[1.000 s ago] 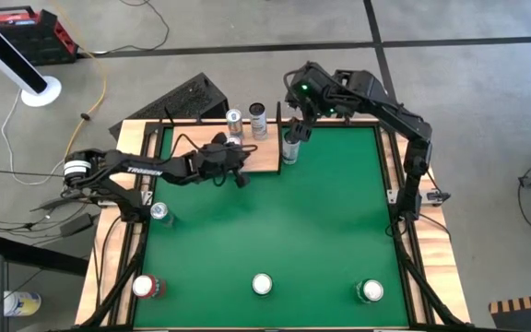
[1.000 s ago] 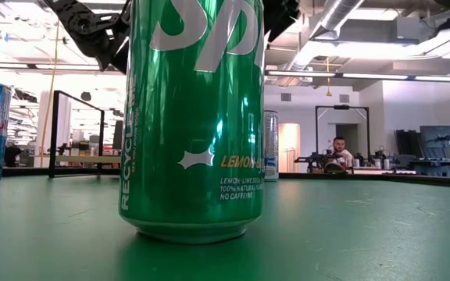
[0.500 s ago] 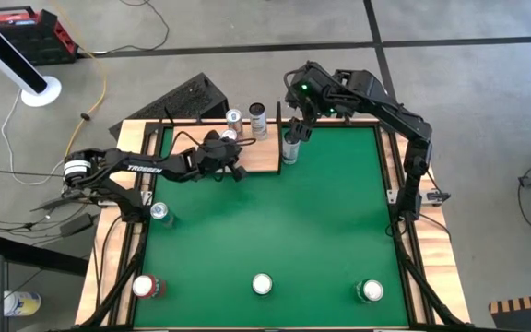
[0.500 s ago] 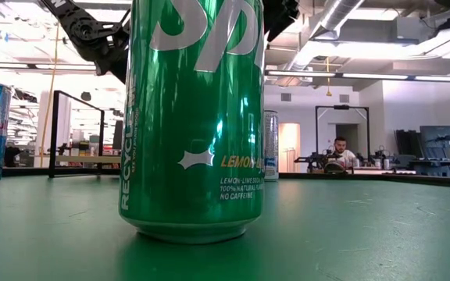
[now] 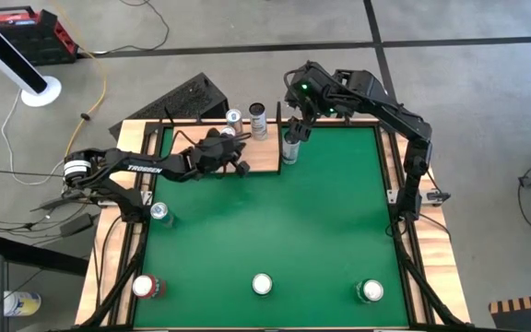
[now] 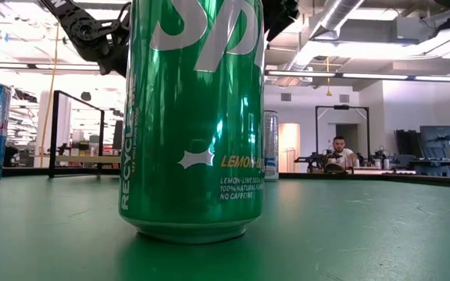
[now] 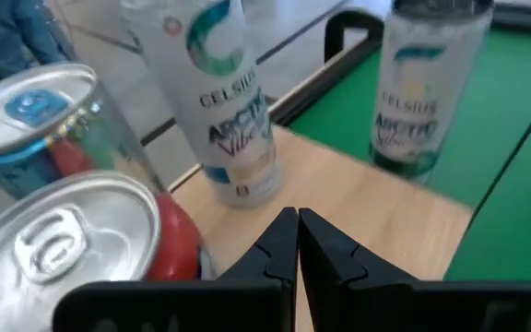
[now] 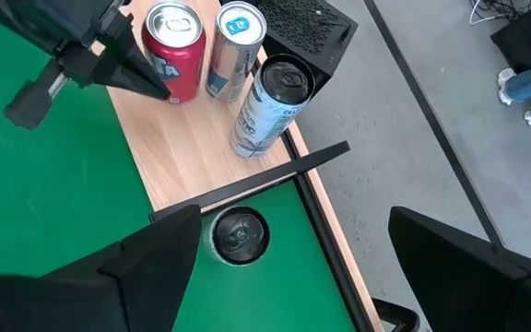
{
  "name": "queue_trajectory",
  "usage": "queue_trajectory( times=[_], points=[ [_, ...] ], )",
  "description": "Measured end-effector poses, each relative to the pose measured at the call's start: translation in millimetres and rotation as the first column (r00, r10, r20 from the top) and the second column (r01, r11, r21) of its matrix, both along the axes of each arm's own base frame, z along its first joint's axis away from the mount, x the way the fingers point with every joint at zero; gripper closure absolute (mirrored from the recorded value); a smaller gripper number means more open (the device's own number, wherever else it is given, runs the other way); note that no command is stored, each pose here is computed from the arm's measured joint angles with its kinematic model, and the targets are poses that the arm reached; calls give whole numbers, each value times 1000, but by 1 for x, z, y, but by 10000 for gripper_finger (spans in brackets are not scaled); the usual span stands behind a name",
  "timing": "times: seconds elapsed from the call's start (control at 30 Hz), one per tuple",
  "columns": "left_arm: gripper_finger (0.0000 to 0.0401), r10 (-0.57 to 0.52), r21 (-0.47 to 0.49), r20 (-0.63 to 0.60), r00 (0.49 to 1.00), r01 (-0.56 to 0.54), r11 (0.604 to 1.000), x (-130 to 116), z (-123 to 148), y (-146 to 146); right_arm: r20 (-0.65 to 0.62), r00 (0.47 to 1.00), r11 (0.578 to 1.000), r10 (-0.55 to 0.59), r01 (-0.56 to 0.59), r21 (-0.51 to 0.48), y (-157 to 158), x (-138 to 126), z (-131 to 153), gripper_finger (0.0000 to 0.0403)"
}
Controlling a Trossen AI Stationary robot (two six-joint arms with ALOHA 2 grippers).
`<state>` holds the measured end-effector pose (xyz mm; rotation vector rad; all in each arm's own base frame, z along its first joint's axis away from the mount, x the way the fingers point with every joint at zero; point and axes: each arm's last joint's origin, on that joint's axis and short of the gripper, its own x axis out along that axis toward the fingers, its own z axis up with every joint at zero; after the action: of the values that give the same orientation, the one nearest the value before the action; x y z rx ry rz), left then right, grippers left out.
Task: Place canned beverage on shelf
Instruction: Put the top red soda can on the shelf
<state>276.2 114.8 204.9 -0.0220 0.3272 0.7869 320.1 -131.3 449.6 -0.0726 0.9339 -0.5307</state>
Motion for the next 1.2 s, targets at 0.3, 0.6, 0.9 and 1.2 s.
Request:
queue_trajectory(
  times=[0.3,0.6,0.9,1.2],
  points=[
    [401,97,-7,38,995,-97,995,-2,1,2,10,1000,1000,-7,7,9,2,1,0,29],
    [401,207,36,33,978,-208,977,-2,2,-2,19,1000,1000,-6,6,6,2,2,1,29],
    [401,193,37,49,980,-195,980,1,3,-9,23,1000,1000,-5,5,3,2,2,1,29],
    [401,38,97,79,996,-45,994,-1,30,-43,47,998,999,44,-44,10,2,5,2,29]
  ],
)
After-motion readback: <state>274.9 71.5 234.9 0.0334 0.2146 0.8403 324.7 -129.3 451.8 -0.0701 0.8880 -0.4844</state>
